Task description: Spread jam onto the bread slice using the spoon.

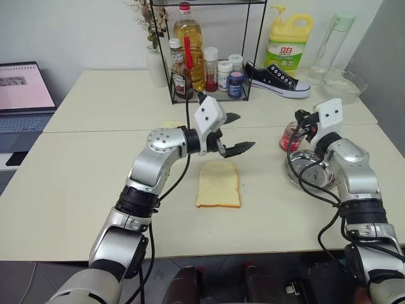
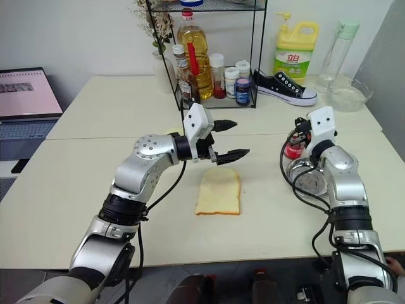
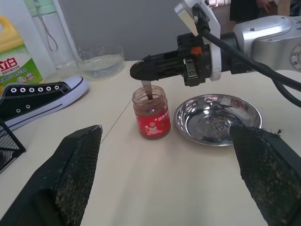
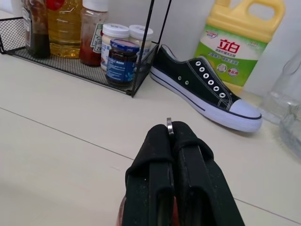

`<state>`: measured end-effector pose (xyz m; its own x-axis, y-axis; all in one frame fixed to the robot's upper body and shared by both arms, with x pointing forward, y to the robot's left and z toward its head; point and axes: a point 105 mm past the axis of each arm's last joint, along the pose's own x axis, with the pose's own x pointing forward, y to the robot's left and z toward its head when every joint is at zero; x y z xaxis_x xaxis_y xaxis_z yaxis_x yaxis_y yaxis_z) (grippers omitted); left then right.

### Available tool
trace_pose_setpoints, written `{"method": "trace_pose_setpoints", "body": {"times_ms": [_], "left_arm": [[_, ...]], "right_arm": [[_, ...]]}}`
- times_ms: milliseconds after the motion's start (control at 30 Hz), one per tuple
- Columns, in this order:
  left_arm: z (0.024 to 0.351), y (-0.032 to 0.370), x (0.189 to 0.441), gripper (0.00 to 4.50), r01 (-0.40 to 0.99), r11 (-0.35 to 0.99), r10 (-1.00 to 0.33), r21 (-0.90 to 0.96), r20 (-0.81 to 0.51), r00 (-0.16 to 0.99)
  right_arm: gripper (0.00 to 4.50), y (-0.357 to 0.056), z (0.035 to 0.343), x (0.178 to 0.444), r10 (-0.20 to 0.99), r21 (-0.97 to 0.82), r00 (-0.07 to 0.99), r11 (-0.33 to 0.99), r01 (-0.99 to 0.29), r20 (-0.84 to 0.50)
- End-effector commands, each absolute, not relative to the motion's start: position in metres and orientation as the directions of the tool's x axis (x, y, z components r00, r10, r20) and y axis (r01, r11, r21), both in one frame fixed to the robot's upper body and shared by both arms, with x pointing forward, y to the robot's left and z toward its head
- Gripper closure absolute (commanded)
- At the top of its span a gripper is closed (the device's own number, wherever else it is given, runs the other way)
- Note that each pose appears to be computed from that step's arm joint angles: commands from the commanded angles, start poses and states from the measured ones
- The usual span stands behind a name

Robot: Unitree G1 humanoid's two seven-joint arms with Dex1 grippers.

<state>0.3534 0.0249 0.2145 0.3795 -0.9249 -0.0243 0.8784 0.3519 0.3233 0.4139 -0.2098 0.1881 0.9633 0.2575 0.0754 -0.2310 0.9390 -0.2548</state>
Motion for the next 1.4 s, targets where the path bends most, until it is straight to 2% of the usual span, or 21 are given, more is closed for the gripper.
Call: {"method": "trace_pose_setpoints", "body": {"times_ms": [33,333,433,733,1033,1400], "left_arm": [[0.228,0.025,0.348,0.00,0.864,0.348,-0.929,0.363,0.010,0.370],[0.228,0.026,0.350,0.00,0.860,0.353,-0.927,0.368,0.012,0.375],[0.229,0.025,0.350,0.00,0.859,0.354,-0.927,0.369,0.014,0.375],[0.230,0.025,0.352,0.00,0.857,0.357,-0.926,0.370,0.017,0.378],[0.230,0.025,0.353,0.00,0.859,0.355,-0.926,0.370,0.016,0.376],[0.230,0.023,0.352,0.00,0.862,0.339,-0.932,0.377,0.012,0.361]], "right_arm": [[4.47,-0.222,0.203,0.415,0.201,-0.137,0.972,0.973,-0.184,0.125],[4.47,-0.245,0.214,0.418,0.080,0.222,0.988,0.969,-0.108,0.134],[4.47,-0.251,0.219,0.417,0.053,0.365,0.989,0.925,-0.101,0.138],[4.47,-0.264,0.229,0.413,-0.007,0.594,0.989,0.800,-0.083,0.148],[4.47,-0.274,0.232,0.409,-0.053,0.670,0.988,0.740,-0.058,0.145],[4.47,-0.285,0.240,0.404,-0.091,0.656,0.982,0.754,-0.040,0.164]]}}
